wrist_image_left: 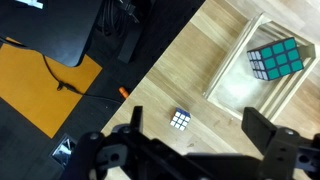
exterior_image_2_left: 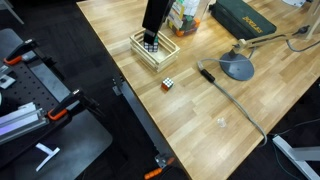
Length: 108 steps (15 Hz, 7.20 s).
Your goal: Place the small Rubik's cube inside the wooden box
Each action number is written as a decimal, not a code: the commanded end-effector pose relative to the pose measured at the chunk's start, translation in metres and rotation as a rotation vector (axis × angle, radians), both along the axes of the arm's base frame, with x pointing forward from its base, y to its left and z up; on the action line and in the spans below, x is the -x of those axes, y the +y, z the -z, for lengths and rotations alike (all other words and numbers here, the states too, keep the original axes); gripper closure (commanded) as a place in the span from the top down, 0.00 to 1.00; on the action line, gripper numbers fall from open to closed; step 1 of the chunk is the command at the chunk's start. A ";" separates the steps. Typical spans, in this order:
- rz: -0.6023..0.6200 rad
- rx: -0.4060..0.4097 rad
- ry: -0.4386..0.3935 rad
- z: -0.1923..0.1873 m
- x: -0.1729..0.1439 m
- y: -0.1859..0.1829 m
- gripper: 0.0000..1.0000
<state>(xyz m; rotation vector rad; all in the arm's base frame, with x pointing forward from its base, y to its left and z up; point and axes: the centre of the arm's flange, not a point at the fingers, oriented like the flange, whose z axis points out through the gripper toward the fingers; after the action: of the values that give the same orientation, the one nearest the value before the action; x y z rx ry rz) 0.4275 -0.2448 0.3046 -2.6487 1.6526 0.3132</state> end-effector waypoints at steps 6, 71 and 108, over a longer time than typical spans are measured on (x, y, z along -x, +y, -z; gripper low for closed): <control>0.181 -0.055 0.040 0.056 -0.035 -0.035 1.00; 0.315 -0.115 -0.016 0.086 -0.075 -0.049 0.08; -0.048 -0.281 0.239 0.164 -0.009 -0.076 0.64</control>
<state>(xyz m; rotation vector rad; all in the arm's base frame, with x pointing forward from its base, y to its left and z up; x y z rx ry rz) 0.4306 -0.3142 0.1398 -2.5667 1.4558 0.8031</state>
